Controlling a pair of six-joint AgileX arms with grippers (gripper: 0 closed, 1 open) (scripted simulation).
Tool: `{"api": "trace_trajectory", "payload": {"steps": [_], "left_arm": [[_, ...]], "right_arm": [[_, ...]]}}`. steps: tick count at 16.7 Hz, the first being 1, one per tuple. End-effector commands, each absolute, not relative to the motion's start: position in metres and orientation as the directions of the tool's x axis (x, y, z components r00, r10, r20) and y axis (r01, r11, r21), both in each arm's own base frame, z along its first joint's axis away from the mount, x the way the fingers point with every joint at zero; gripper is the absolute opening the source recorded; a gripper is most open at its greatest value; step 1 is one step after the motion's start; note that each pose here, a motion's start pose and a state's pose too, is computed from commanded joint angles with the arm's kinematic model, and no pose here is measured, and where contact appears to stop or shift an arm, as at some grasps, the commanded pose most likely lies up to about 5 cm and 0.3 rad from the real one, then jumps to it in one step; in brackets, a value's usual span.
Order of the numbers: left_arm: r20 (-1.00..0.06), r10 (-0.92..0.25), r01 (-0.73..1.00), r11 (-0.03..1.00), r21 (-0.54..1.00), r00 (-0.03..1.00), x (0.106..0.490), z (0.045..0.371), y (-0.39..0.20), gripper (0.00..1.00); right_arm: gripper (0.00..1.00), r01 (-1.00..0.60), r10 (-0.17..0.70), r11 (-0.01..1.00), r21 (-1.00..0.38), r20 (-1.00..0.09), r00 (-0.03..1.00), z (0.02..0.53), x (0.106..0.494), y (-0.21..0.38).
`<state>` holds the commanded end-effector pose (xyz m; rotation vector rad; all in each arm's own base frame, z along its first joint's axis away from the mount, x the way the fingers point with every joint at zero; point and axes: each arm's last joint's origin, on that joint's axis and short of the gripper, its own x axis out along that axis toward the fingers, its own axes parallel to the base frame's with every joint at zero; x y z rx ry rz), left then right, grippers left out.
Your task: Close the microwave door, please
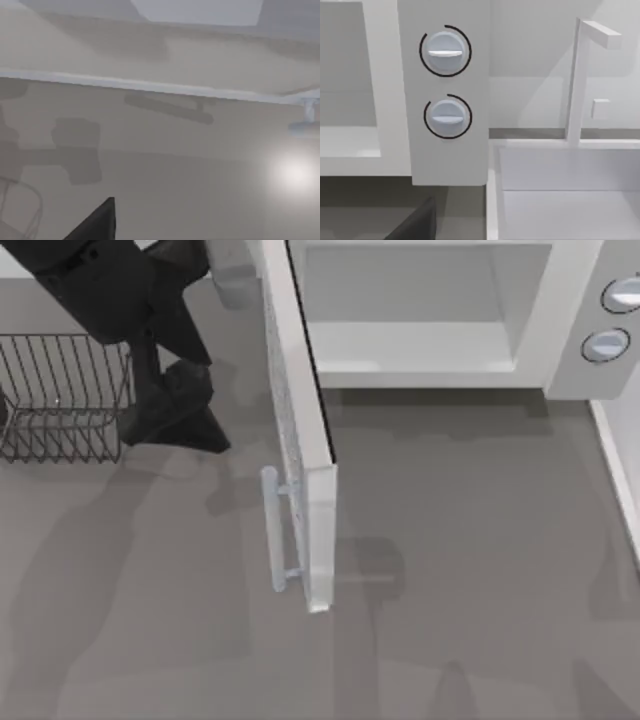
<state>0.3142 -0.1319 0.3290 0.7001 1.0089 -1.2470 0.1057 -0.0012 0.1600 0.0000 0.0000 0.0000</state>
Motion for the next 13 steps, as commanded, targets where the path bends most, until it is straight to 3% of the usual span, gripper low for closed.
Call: {"api": "trace_trajectory", "payload": {"steps": [5, 13], "left_arm": [[-0.867, -0.493, 0.986, 0.164, -0.011, 0.072, 0.317, 0.372, -0.139, 1.00], [-0.862, -0.500, 0.987, 0.163, 0.002, 0.085, 0.316, 0.374, -0.140, 1.00]], "right_arm": [[1.00, 0.000, 0.000, 1.000, 0.000, 0.000, 1.000, 0.160, 0.106, -0.001], [1.00, 0.000, 0.000, 1.000, 0.000, 0.000, 1.000, 0.160, 0.106, -0.001]]}}
